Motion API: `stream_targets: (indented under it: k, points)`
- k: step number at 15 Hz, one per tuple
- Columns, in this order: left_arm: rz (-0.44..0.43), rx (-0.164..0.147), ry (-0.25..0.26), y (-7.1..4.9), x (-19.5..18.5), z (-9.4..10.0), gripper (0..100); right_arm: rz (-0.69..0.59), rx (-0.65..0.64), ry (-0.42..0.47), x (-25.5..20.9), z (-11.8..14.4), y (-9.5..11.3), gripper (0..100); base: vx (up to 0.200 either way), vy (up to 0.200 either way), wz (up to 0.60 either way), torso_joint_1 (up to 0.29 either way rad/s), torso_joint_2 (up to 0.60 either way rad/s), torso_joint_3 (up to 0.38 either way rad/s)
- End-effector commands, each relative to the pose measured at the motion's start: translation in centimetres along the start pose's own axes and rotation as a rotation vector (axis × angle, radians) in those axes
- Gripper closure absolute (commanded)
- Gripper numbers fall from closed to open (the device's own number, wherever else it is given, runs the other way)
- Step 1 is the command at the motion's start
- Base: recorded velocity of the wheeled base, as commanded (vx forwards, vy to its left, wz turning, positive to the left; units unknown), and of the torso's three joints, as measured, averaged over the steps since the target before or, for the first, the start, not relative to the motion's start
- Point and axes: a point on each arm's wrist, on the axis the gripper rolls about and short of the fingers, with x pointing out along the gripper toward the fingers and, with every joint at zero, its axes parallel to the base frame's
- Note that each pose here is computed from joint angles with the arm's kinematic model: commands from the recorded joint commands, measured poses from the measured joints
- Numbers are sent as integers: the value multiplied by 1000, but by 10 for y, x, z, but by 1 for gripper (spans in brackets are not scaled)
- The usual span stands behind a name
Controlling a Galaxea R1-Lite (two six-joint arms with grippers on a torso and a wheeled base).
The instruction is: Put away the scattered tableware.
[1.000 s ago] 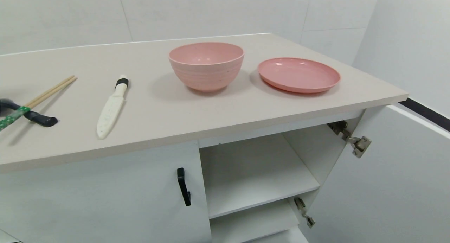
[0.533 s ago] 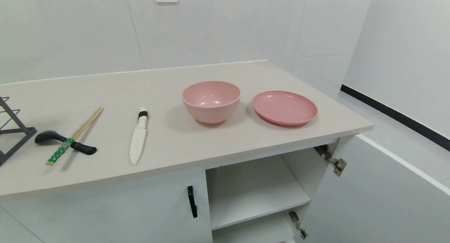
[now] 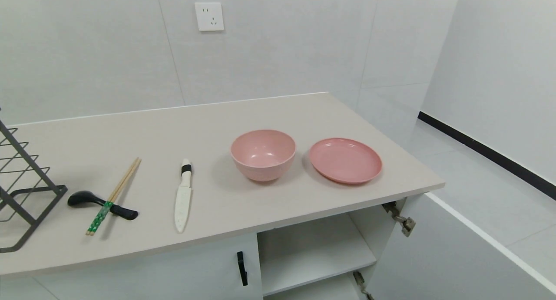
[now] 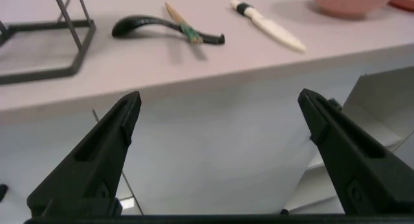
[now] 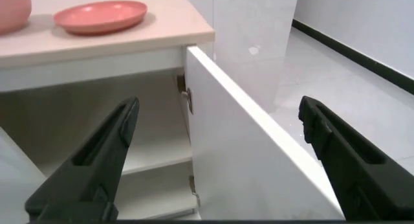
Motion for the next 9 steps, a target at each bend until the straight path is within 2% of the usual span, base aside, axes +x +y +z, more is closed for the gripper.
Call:
stream_targets:
  k: [1, 9]
  points:
    - [0, 0, 1, 0, 0, 0, 0, 1, 0, 2, 0, 0, 0, 0, 0, 0, 0, 295, -505, -232]
    - [0, 0, 1, 0, 0, 0, 0, 1, 0, 2, 0, 0, 0, 0, 0, 0, 0, 284, -533, -257]
